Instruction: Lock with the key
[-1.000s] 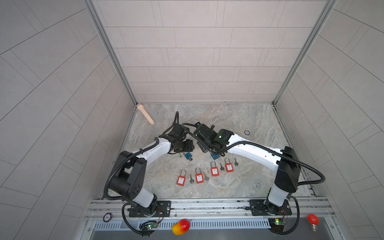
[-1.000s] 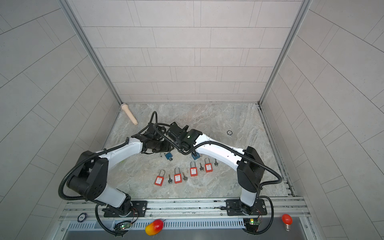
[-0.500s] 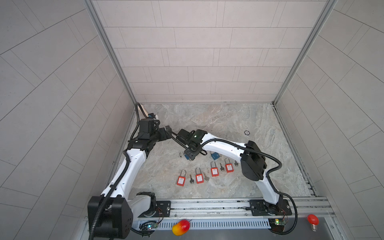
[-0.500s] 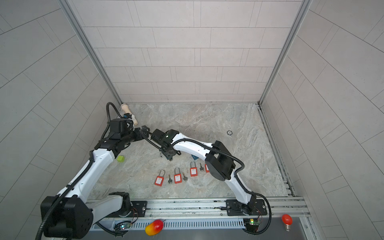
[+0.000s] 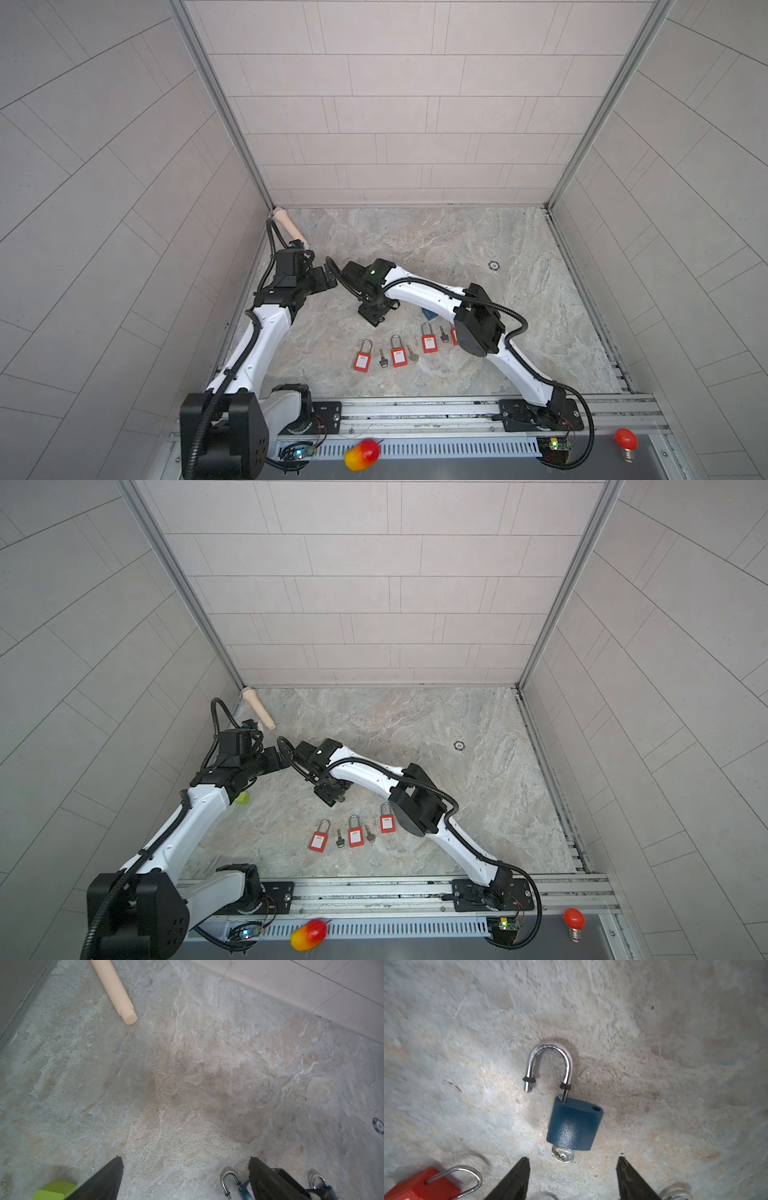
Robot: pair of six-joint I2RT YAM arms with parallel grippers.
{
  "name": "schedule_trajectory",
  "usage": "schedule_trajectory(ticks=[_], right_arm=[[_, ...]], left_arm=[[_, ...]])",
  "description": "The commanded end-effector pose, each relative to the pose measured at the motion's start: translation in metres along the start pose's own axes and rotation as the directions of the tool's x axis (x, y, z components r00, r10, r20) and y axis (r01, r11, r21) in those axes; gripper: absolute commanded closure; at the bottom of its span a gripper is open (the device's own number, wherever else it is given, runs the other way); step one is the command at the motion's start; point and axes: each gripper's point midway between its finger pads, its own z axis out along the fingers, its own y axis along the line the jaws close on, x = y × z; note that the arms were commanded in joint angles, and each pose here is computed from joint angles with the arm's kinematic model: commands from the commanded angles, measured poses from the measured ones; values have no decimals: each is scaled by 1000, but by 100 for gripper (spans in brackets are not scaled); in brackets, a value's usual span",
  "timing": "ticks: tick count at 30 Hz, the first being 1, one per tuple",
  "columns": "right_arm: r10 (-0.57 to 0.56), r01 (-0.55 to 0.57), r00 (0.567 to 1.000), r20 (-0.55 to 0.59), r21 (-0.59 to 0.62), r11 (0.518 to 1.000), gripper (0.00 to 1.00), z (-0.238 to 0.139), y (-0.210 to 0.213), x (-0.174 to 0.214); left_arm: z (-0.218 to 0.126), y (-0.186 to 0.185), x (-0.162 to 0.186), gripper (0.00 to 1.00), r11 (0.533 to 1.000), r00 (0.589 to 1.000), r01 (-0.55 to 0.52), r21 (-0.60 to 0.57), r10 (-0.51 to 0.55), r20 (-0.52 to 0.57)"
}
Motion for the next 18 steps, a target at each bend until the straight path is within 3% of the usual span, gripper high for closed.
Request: schedule_trajectory(ticks=[1,7,13,18], right_arm=[[-41,39,996,-84,-29,999,32,10,3,14],[-4,-1,995,-95,-49,999,32,20,-4,7],[2,-8,992,-128,-50,999,35,33,-7,7],[5,-9,990,-139,-31,999,43,39,-11,8]], left_arm=[[0,-4,-10,0,998,997,58,39,-60,50],[0,3,-16,0,985,984,165,56,-168,65],[3,4,-13,0,985,985,164,57,-167,51],[5,2,-9,0,987,989,141,71,-144,36]])
